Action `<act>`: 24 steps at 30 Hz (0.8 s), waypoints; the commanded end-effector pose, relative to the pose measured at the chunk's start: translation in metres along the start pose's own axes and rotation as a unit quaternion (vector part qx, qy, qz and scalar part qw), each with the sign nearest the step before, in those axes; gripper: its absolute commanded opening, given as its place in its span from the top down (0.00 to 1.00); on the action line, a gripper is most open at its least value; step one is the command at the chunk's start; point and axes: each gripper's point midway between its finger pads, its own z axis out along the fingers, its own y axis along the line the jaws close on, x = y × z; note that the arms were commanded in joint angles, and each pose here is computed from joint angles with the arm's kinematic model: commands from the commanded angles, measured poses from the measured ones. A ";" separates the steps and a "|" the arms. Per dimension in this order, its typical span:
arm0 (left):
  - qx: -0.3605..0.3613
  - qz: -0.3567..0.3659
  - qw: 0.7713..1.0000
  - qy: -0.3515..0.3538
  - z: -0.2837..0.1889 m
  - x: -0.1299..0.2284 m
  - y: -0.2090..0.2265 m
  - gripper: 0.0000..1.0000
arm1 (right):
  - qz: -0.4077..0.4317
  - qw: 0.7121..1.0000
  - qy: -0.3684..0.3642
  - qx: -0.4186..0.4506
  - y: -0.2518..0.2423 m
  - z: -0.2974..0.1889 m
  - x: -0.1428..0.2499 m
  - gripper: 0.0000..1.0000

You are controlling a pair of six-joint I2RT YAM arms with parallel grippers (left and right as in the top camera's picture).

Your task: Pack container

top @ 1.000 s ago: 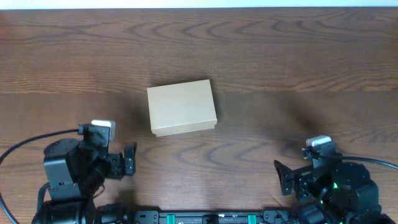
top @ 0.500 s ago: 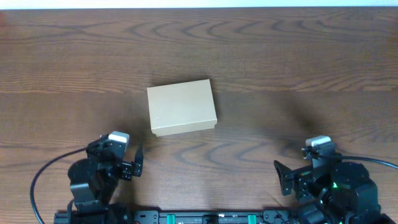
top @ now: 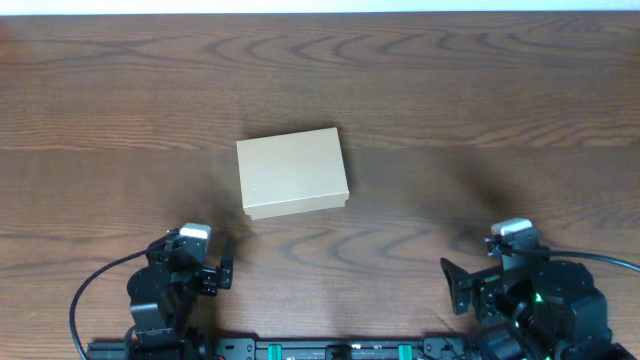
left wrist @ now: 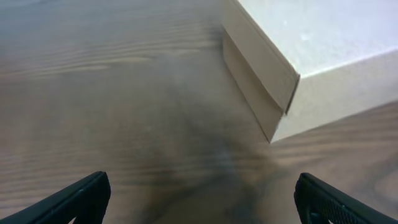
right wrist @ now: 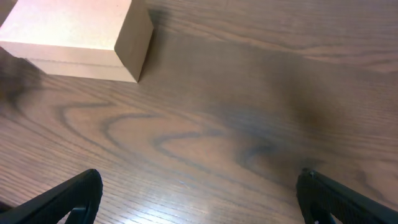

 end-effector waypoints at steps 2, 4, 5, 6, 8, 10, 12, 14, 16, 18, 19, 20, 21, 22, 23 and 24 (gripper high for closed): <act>-0.065 -0.063 0.996 -0.002 -0.002 0.003 0.022 0.04 | 0.011 1.000 -0.002 0.008 -0.003 -0.001 0.000 0.01; -0.078 -0.076 0.994 -0.003 -0.002 0.003 0.026 0.04 | 0.011 1.000 -0.002 0.008 -0.003 -0.001 0.000 0.01; -0.081 -0.081 0.993 -0.003 -0.002 0.004 0.027 0.04 | 0.011 1.000 -0.002 0.008 -0.003 -0.001 0.000 0.01; -0.081 -0.080 0.993 -0.003 -0.003 0.004 0.027 0.04 | 0.011 1.000 -0.002 0.008 -0.003 -0.001 0.000 0.01; -0.081 -0.080 0.994 -0.003 -0.002 0.004 0.027 0.04 | 0.012 1.000 -0.002 0.008 -0.003 -0.001 0.000 0.01; -0.080 -0.080 0.994 -0.004 -0.002 0.003 0.027 0.04 | 0.011 1.000 -0.002 0.008 -0.003 -0.001 0.000 0.01; -0.080 -0.080 0.994 -0.003 -0.002 0.004 0.027 0.04 | 0.012 1.000 -0.002 0.008 -0.003 -0.001 0.000 0.01; -0.080 -0.080 0.994 -0.003 -0.002 0.004 0.027 0.04 | 0.011 1.000 -0.002 0.008 -0.003 -0.001 0.000 0.01; -0.080 -0.080 0.994 -0.003 -0.002 0.004 0.027 0.04 | 0.011 1.000 -0.002 0.008 -0.003 -0.001 0.000 0.01; -0.080 -0.080 0.994 -0.003 -0.002 0.004 0.027 0.04 | 0.011 1.000 -0.002 0.008 -0.003 -0.001 0.000 0.01; -0.080 -0.080 0.994 -0.003 -0.002 0.004 0.027 0.04 | 0.012 1.000 -0.002 0.008 -0.003 -0.001 0.000 0.01; -0.080 -0.080 0.994 -0.003 -0.002 0.004 0.027 0.04 | 0.012 1.000 -0.002 0.008 -0.003 -0.001 0.000 0.01; -0.080 -0.080 0.994 -0.003 -0.002 0.004 0.027 0.04 | 0.011 1.000 -0.002 0.008 -0.003 -0.001 0.000 0.01; -0.080 -0.080 0.994 -0.003 -0.002 0.004 0.027 0.04 | 0.012 1.000 -0.002 0.008 -0.003 -0.001 0.000 0.01; -0.080 -0.080 0.994 -0.003 -0.002 0.004 0.027 0.04 | 0.011 1.000 -0.002 0.008 -0.003 -0.001 0.000 0.01; -0.080 -0.080 0.994 -0.003 -0.002 0.004 0.027 0.04 | 0.011 1.000 -0.002 0.008 -0.003 -0.001 0.000 0.01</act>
